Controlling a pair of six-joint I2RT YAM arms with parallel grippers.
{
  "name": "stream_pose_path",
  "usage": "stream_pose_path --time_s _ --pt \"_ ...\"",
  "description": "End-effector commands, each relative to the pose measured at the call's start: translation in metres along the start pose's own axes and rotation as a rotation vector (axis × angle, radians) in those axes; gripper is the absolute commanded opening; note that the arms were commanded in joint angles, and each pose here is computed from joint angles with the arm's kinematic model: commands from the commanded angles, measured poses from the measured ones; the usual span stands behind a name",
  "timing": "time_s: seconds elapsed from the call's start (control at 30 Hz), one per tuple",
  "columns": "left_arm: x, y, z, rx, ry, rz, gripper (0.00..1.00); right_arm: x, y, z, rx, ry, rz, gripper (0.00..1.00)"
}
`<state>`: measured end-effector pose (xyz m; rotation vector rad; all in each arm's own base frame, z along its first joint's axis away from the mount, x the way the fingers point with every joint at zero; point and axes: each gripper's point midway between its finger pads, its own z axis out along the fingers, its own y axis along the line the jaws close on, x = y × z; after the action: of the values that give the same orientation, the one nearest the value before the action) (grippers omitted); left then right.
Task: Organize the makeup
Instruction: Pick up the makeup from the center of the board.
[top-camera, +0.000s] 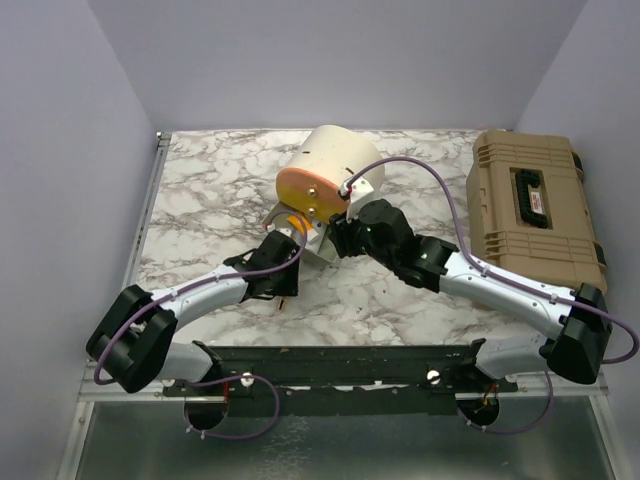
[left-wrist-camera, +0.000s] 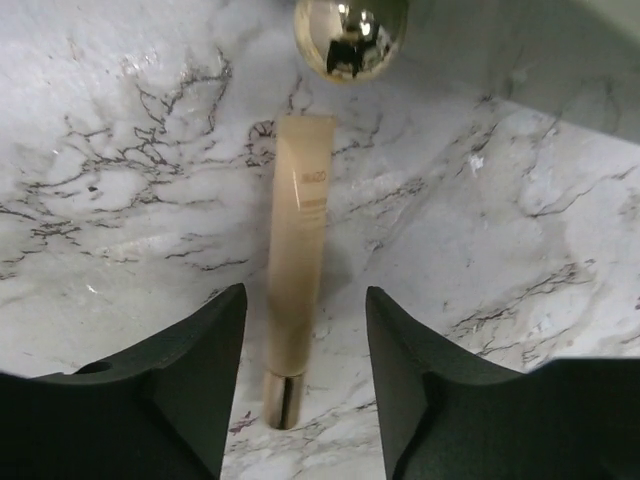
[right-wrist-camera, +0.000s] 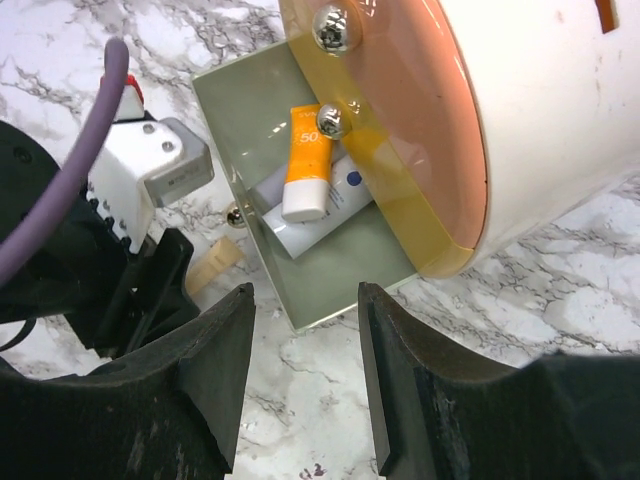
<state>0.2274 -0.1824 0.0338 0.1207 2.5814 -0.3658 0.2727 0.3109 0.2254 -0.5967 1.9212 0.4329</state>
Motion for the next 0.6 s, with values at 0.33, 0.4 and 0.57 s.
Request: stream_pose_path --time_s 0.33,0.4,0.57 --pt "-0.033 0.006 -0.015 -0.101 -0.109 0.058 0.09 -0.038 -0.008 -0.024 0.033 -0.122 0.05 0.52" --pt "-0.053 -0.006 -0.03 -0.059 -0.171 0.048 0.07 -0.038 -0.01 -0.025 0.041 -0.122 0.047 0.52" --pt "-0.104 -0.036 -0.074 0.047 -0.333 -0.003 0.06 -0.035 -0.013 -0.027 0.056 -0.116 0.043 0.52"
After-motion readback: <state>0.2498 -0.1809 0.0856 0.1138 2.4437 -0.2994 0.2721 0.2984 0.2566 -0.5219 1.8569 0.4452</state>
